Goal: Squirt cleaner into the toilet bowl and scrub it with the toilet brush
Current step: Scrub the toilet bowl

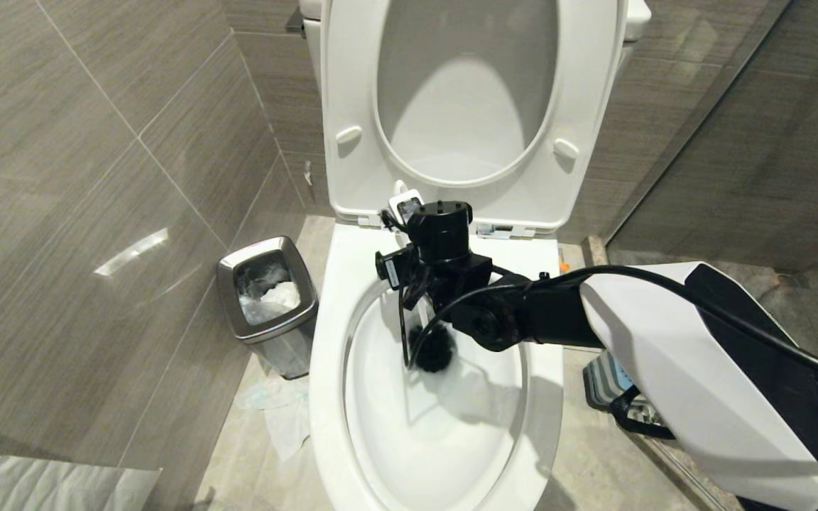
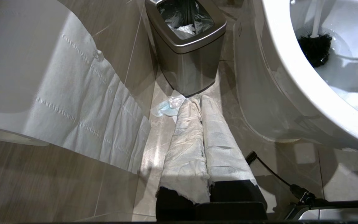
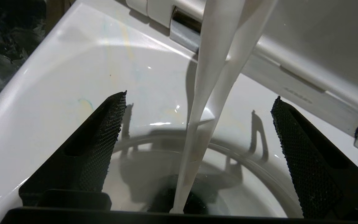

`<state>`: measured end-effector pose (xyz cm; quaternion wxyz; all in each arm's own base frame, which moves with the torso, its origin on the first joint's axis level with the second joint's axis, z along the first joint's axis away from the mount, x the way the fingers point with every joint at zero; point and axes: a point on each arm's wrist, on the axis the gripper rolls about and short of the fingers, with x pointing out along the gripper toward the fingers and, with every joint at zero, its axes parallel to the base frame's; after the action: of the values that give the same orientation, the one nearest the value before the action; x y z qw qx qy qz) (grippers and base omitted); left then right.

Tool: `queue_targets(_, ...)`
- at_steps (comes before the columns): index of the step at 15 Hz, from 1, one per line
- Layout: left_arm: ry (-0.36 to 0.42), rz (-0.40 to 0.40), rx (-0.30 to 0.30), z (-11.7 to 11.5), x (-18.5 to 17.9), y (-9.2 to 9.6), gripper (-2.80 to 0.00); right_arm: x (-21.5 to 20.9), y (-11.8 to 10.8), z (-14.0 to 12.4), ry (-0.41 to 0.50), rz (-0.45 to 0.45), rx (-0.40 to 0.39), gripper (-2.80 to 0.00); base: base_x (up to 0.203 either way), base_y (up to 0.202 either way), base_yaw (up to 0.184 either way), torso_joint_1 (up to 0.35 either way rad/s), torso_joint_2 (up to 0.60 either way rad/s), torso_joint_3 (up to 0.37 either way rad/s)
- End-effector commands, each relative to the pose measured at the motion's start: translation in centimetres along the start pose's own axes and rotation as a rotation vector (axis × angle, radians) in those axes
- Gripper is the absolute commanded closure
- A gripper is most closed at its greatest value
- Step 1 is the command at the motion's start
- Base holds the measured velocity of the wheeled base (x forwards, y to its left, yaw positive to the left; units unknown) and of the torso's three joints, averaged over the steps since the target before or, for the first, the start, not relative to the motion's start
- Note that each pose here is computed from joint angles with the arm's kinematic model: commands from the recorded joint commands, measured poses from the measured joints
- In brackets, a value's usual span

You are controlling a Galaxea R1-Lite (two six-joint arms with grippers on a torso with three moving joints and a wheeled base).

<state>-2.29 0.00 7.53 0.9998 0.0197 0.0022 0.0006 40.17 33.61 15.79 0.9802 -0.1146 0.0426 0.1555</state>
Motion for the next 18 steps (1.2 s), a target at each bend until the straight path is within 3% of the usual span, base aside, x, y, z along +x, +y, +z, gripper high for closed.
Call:
queue_targets(1, 0.000, 0.001, 0.000, 0.00, 0.00, 0.00, 0.00, 0.43, 0.84, -1.33, 0.023, 0.009, -0.013, -2.80, 0.000, 0.000, 0.000, 0.000, 0.00, 0.000)
queue_targets(18, 0.003, 0.000, 0.008, -0.02, 0.01, 0.00, 0.00, 0.79, 0.73, -1.31, -0.013, -0.030, 0.009, -2.80, 0.000, 0.000, 0.000, 0.001, 0.00, -0.009)
